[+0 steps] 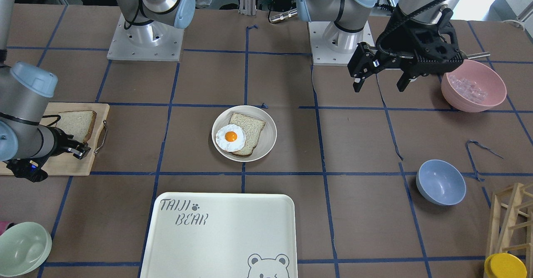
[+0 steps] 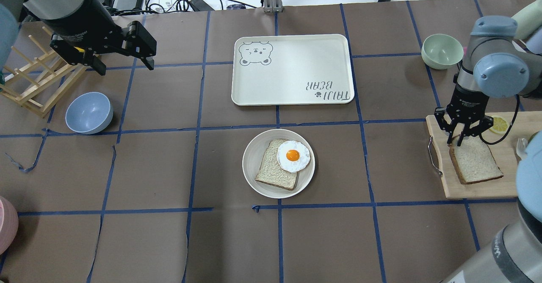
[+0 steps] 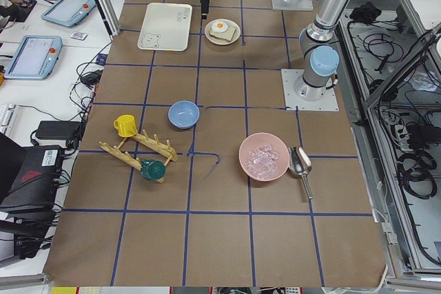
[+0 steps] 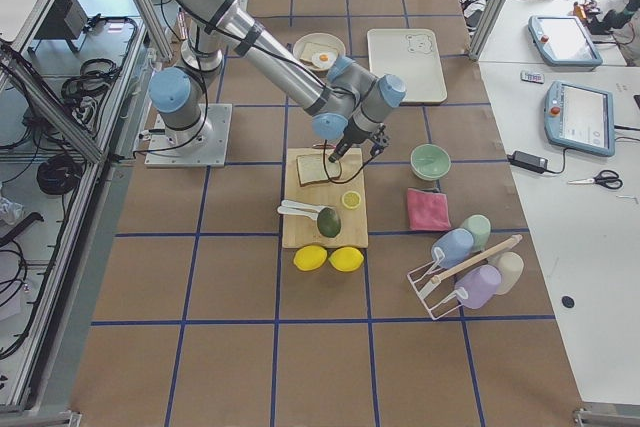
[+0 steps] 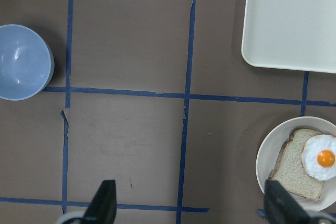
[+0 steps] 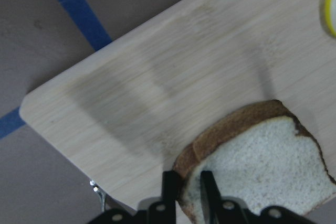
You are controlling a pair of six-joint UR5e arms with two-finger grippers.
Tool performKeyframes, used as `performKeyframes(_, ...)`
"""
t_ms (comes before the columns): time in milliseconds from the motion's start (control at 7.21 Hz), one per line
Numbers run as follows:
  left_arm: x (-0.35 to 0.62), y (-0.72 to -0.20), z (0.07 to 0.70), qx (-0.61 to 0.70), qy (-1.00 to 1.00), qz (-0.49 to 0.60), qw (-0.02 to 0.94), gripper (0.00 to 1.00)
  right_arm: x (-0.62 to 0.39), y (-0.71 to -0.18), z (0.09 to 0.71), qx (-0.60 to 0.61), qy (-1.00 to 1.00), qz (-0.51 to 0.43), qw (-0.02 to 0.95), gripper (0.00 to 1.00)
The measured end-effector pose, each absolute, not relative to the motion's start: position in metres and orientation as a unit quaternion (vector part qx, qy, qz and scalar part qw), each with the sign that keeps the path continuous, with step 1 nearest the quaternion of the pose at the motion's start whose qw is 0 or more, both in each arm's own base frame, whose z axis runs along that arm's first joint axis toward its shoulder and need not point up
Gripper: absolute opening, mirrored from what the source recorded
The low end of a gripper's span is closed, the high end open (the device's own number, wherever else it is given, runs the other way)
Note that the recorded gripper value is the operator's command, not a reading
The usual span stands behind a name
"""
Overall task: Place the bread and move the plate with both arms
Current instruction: 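Lower the right gripper, grasp the bread slice edge and lift it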
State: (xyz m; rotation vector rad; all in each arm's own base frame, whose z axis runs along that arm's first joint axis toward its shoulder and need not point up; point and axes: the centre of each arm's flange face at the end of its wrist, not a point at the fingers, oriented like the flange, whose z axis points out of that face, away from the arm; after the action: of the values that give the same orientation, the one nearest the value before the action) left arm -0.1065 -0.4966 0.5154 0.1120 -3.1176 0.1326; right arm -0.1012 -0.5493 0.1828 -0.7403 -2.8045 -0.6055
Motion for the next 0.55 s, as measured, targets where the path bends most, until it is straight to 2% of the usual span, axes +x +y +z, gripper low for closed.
performKeyframes(554,-0.107,-0.496,0.516,0.035,-0.998,0.043,0.009,1.0,-0.105,-0.549,0.196,-0.253,-0.943,-0.199,0.087,0.0)
